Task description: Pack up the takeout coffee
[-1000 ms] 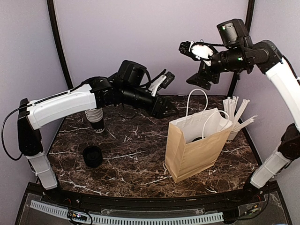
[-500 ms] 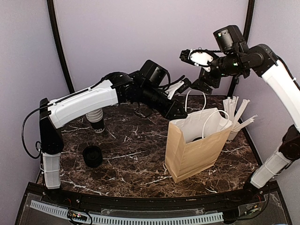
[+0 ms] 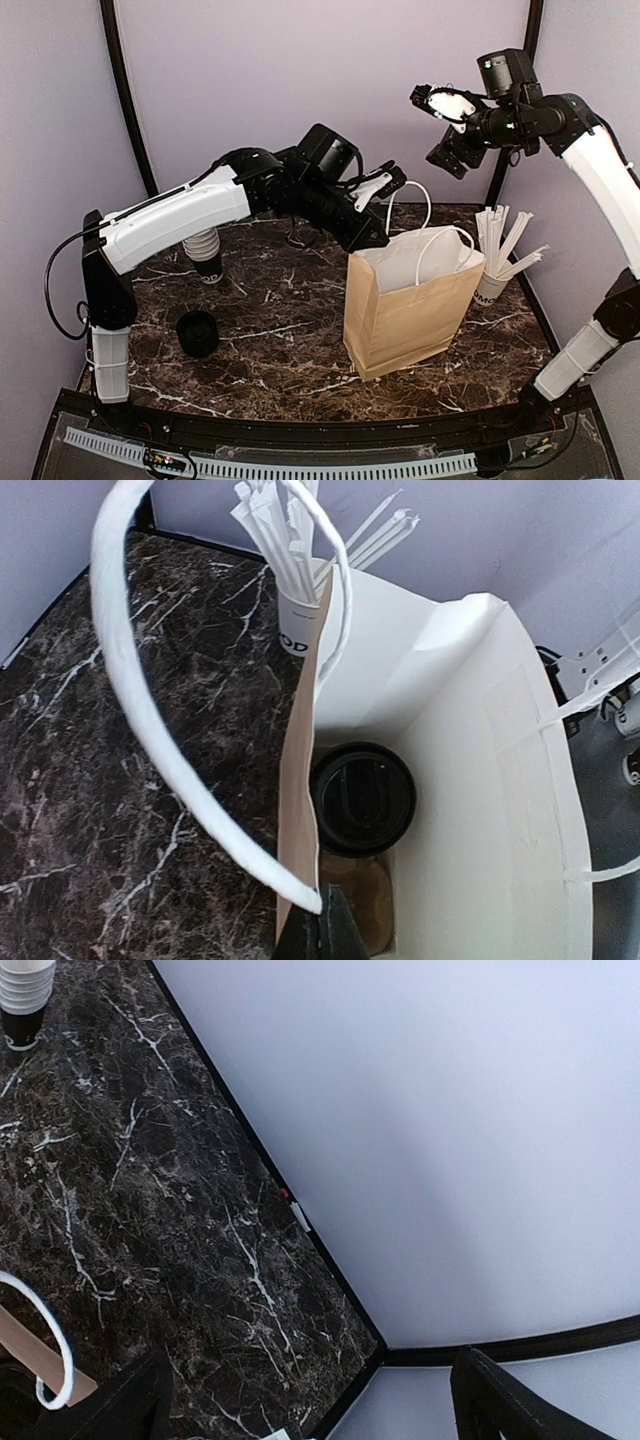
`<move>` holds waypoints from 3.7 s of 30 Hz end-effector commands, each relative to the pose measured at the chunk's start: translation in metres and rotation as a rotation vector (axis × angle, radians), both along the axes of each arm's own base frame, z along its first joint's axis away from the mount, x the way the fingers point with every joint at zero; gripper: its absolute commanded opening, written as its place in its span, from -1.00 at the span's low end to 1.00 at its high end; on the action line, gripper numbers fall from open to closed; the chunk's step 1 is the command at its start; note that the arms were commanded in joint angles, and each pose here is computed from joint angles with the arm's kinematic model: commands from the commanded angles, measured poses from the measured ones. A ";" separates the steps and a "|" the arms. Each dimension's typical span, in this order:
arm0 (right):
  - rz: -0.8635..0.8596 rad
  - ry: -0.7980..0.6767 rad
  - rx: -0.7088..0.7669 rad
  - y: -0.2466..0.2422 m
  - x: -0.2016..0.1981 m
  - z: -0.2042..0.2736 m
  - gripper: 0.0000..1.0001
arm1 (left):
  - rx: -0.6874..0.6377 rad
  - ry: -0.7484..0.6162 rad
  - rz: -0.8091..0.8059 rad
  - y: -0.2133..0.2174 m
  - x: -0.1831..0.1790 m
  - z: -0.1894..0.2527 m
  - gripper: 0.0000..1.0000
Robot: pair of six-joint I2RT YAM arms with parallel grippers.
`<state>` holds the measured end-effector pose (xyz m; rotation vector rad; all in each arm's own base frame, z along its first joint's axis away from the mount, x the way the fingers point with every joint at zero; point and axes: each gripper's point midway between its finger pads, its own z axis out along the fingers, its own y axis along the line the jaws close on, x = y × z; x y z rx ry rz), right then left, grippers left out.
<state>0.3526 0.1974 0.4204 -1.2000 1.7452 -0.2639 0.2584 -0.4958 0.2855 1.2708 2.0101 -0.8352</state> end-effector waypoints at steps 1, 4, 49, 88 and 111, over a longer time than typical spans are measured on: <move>-0.106 -0.091 0.072 -0.019 0.017 0.027 0.97 | 0.071 -0.221 0.048 0.031 0.014 0.036 -1.00; -0.122 -0.092 0.085 -0.023 0.021 0.029 0.97 | 0.157 -0.355 0.114 0.055 0.029 0.044 -1.00; 0.063 0.168 0.019 0.006 0.001 -0.047 0.97 | 0.082 -0.751 0.077 0.050 -0.063 0.043 -1.00; 0.379 0.464 0.049 0.014 -0.104 -0.092 0.92 | 0.109 -0.651 -0.044 0.038 -0.122 0.015 -0.07; 0.372 0.468 0.047 0.017 -0.098 -0.097 0.93 | 0.160 -0.619 0.061 0.044 -0.098 -0.002 0.08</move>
